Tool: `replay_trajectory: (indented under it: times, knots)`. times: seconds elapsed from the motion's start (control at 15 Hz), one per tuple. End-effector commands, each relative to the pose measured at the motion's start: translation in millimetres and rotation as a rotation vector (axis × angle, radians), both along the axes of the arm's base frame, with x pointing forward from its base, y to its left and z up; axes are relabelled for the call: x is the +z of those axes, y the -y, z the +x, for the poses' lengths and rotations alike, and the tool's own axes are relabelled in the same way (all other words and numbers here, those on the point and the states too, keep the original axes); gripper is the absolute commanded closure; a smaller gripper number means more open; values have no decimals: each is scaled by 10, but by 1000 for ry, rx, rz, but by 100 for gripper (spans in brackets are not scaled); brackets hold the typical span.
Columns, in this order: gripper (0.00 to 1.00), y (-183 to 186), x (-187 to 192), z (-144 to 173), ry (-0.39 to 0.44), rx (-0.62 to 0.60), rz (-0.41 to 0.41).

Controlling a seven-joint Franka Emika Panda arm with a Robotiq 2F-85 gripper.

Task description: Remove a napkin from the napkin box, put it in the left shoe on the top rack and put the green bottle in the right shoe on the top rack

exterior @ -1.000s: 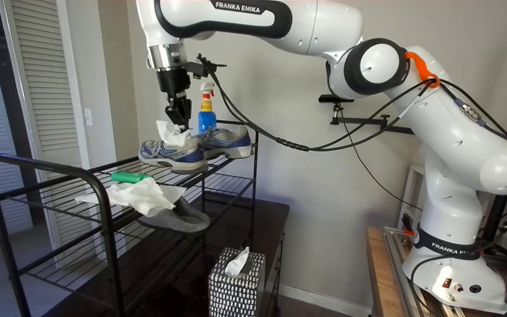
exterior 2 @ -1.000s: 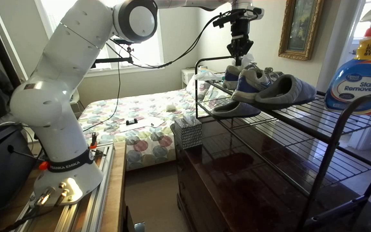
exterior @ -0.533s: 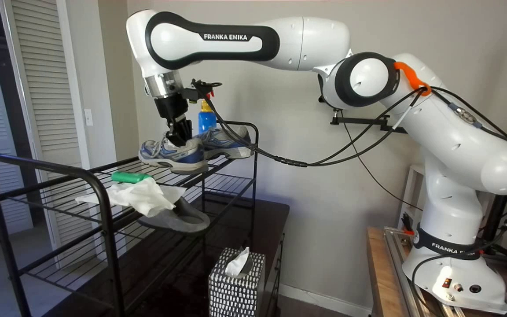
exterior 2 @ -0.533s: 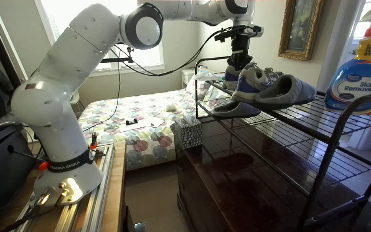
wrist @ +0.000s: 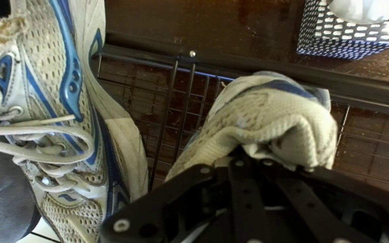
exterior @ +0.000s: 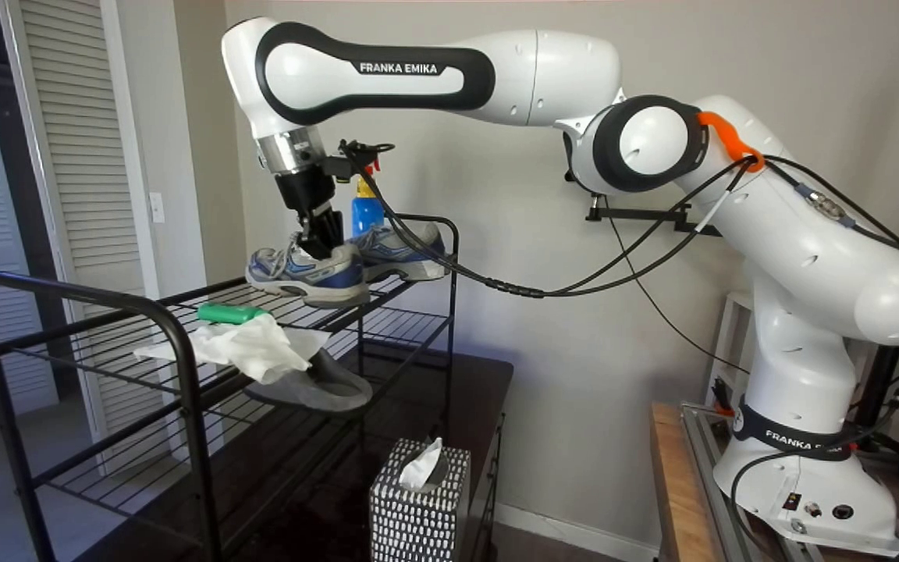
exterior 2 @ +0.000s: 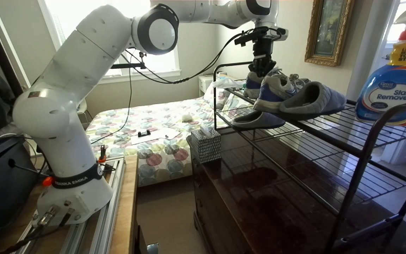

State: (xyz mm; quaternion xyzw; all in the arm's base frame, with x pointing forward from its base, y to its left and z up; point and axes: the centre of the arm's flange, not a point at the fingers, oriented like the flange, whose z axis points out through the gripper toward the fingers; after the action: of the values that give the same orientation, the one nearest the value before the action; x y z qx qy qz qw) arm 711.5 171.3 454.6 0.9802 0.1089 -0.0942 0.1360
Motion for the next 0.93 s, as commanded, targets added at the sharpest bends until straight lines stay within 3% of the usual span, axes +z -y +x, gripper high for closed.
replay_trajectory:
  times: [0.0, 0.4, 0.6, 0.67, 0.73, 0.87]
  knots:
    - [73, 1, 185, 96, -12, -1, 19]
    - [37, 102, 544, 40, 42, 8, 87]
    - [49, 150, 669, 43, 63, 5, 115]
    - [74, 159, 681, 44, 58, 5, 121]
    - [76, 162, 682, 42, 55, 9, 126]
    - [89, 162, 676, 40, 52, 15, 132]
